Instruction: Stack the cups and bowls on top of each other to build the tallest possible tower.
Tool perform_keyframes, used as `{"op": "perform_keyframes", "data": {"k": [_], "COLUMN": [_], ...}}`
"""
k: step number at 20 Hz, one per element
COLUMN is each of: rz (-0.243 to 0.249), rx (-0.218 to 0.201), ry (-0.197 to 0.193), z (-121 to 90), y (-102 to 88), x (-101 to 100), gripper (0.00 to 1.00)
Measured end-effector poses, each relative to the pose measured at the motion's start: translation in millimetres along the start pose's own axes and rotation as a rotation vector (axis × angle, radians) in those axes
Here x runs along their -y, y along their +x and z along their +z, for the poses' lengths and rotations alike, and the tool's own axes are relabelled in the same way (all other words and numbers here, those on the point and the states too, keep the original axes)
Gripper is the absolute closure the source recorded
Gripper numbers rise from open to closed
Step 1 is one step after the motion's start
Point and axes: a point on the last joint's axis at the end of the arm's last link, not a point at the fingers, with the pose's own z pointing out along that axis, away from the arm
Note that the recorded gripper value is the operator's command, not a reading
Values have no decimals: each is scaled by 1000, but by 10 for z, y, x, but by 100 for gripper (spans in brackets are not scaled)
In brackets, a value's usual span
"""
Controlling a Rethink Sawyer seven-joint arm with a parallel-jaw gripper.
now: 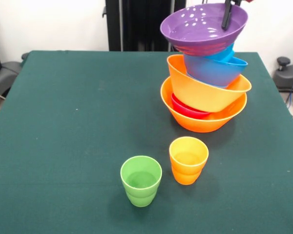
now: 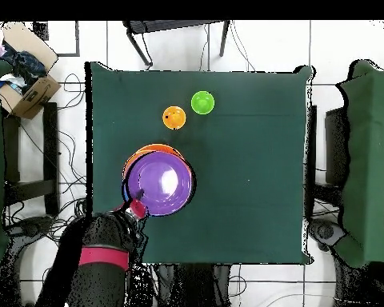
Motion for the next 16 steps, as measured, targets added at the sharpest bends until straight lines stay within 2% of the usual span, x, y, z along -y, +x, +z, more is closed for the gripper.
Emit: {"op": "perform_keyframes", "data": {"k": [6,16], "rz": [13,48], "rx": [-34,-46], "ry": [-15,-21], "z": [89,110], "y": [73,76], "x": [-83,-72], "gripper": [100,100]}}
